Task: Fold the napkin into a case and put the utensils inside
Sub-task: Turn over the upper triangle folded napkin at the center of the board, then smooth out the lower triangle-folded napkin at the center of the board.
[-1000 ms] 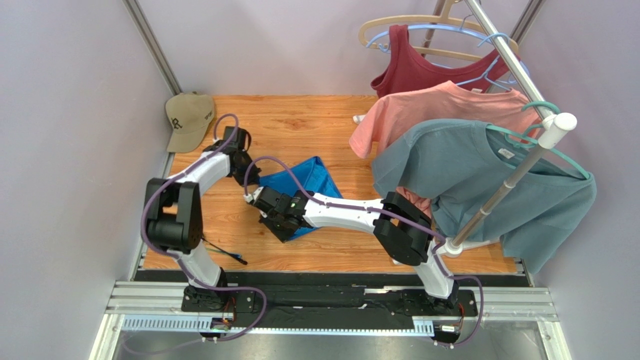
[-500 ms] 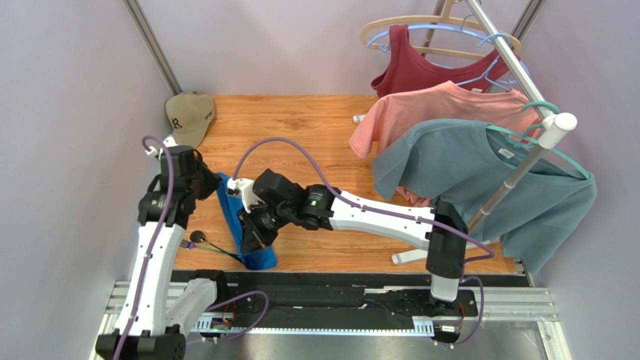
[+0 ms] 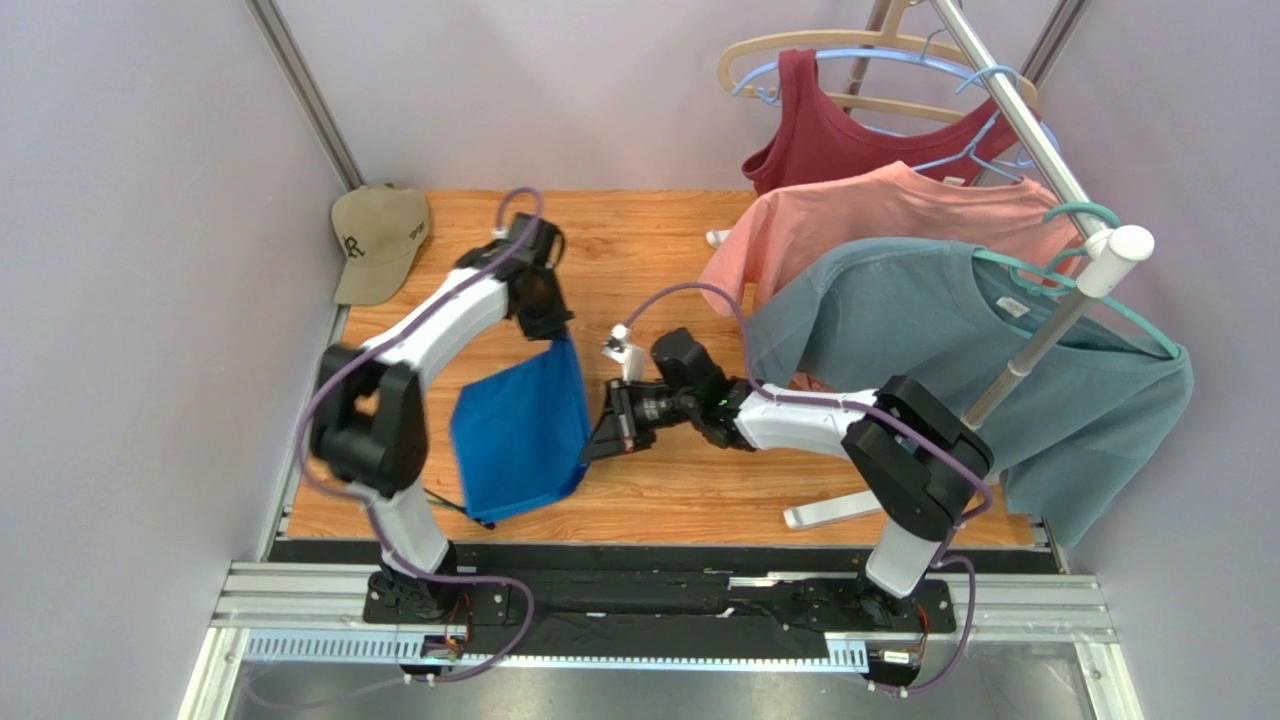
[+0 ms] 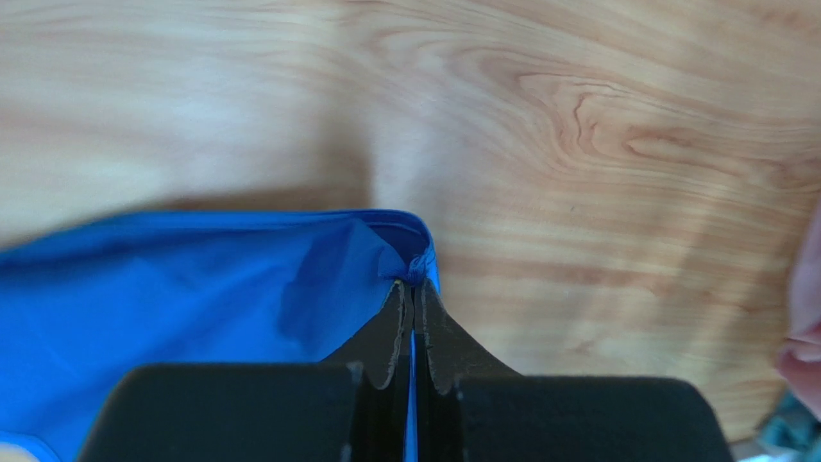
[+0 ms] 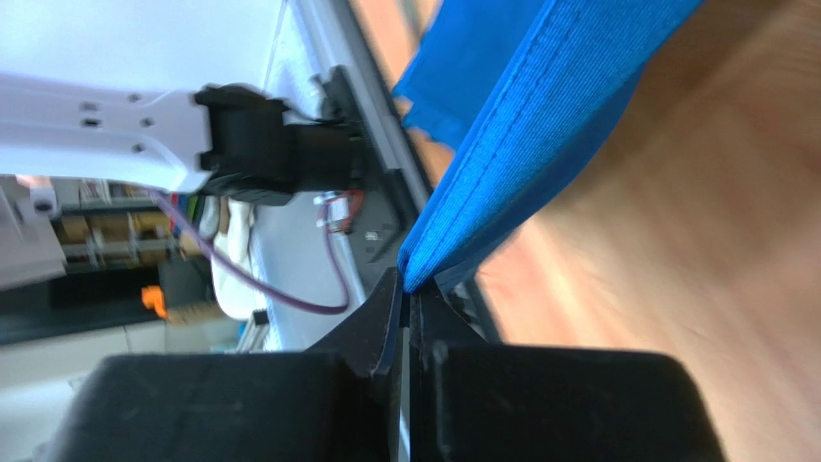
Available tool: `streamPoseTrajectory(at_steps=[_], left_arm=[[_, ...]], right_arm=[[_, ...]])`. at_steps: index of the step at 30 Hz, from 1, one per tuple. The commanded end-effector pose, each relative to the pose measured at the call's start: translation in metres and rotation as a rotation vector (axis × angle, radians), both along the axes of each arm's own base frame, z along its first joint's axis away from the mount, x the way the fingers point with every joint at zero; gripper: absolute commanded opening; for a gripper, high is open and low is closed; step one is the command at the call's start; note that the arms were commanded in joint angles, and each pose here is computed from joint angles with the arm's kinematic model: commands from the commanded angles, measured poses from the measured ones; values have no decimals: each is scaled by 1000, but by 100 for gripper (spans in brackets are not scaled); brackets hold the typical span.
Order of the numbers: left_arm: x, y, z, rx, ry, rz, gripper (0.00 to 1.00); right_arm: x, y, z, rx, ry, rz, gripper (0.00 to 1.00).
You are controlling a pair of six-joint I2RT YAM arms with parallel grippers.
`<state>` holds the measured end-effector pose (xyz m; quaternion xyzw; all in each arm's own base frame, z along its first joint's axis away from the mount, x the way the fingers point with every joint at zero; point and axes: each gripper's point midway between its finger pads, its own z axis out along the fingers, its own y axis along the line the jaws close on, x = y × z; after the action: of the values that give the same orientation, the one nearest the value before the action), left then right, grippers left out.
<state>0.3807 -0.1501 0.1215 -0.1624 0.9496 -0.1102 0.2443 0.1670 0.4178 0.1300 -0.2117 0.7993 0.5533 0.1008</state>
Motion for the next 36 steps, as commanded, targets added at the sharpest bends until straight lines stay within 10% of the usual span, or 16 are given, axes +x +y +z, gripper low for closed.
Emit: streamPoseTrajectory(at_steps=[1,9,14,15,18,23,26,29,32,36], left_arm=[[77,-58,0,-4,-199,-98,0],[105,-129,-26,-73,-242,-241,1],[102,-141,7,-80,-316,-290,35],[96,-144,18,-104,-323,-315,63],[75,-144,63,-146,-359,-369,76],[31,-120,87,-135,-343,-403,70],[14,-115,71,-138,-307,-425,48],[0,-114,42,-158,-241,-422,53],[19,-109,25,-112,-237,-342,61],[54,-117,7,-56,-234,-308,44]], right_arm=[[-9,-21,-3,140,80,86,0],[15,-66,-68,-6,143,-51,6],[31,-111,-77,-338,-1,-165,34],[32,-138,-89,-502,-26,-206,38],[43,-169,-71,-627,-146,-287,51],[84,-177,-48,-662,-226,-430,58],[127,-158,-35,-645,-285,-471,58],[158,-155,-47,-710,-258,-508,55],[198,-140,-43,-670,-258,-544,49],[240,-118,-40,-584,-259,-531,25]])
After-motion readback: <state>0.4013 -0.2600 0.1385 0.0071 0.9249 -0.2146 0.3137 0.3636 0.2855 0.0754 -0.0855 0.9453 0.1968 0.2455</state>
